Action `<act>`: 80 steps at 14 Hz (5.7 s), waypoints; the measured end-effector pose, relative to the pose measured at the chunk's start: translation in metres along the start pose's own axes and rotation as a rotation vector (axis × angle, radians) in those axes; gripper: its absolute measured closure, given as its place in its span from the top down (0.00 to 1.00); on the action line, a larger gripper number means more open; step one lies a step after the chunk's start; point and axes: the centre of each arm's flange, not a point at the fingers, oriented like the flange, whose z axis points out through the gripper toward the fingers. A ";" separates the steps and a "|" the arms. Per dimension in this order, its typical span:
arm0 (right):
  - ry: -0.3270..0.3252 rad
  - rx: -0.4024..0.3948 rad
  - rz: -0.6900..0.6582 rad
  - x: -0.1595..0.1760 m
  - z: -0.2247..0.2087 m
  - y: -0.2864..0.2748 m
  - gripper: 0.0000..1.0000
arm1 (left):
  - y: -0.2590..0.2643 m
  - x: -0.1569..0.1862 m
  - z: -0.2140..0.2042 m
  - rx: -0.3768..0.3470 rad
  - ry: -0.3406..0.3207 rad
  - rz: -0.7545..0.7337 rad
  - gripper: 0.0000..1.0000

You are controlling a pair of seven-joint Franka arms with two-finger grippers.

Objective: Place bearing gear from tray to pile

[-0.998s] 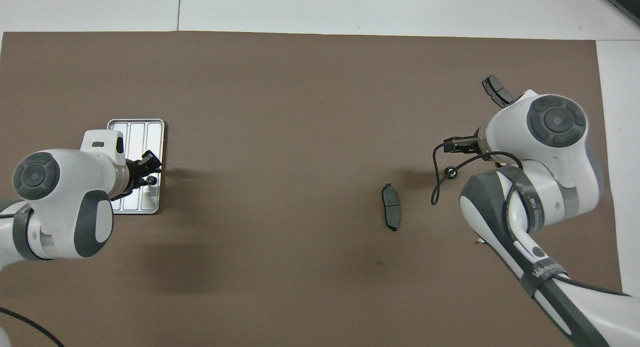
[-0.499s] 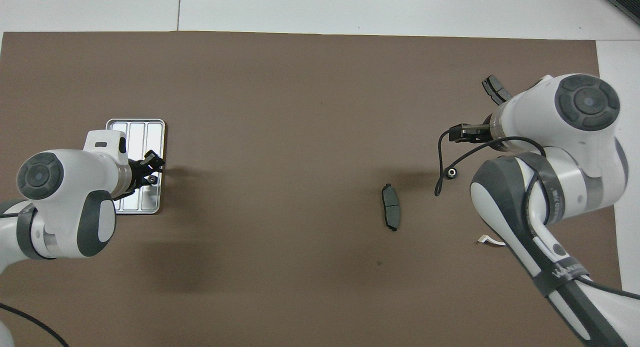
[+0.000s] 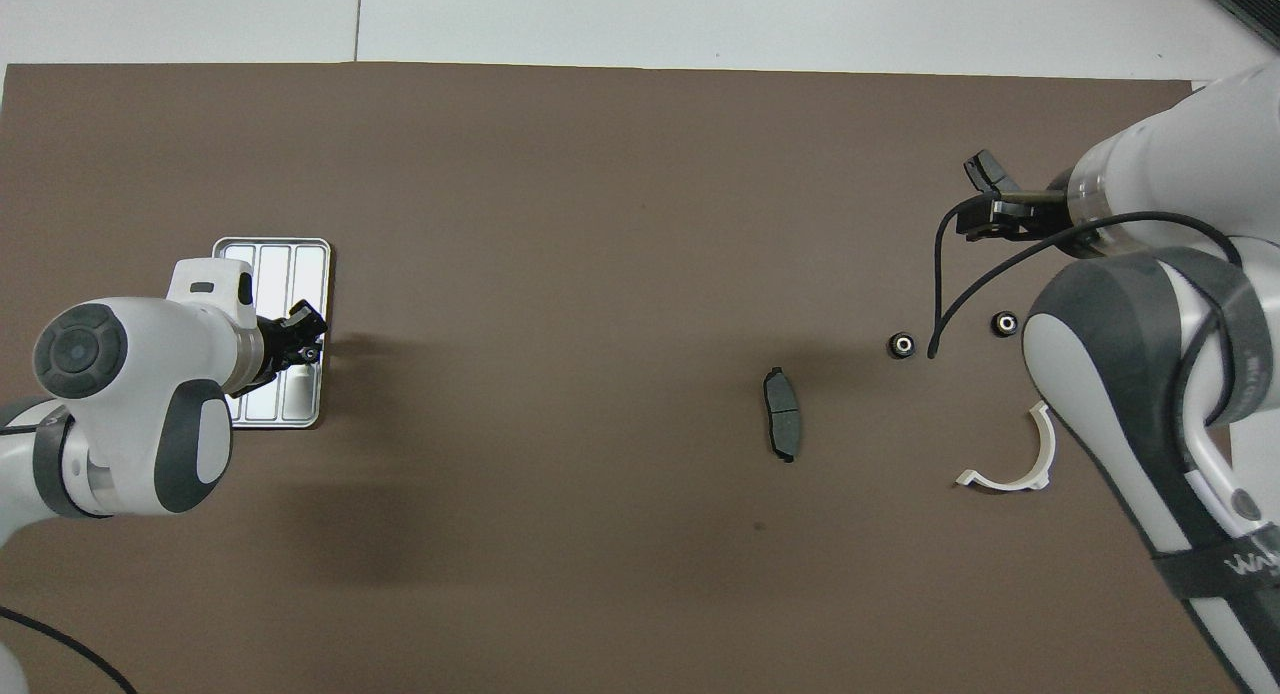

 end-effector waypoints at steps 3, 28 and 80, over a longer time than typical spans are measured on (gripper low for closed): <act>0.001 0.012 0.025 -0.003 -0.017 0.010 1.00 | 0.005 0.008 -0.006 0.009 -0.009 -0.004 0.25; -0.120 0.040 -0.069 -0.042 -0.003 -0.001 1.00 | 0.195 -0.126 -0.098 -0.045 -0.044 0.298 0.77; 0.064 0.217 -0.154 -0.206 0.230 -0.423 0.23 | 0.065 0.039 -0.263 0.079 -0.120 0.675 1.00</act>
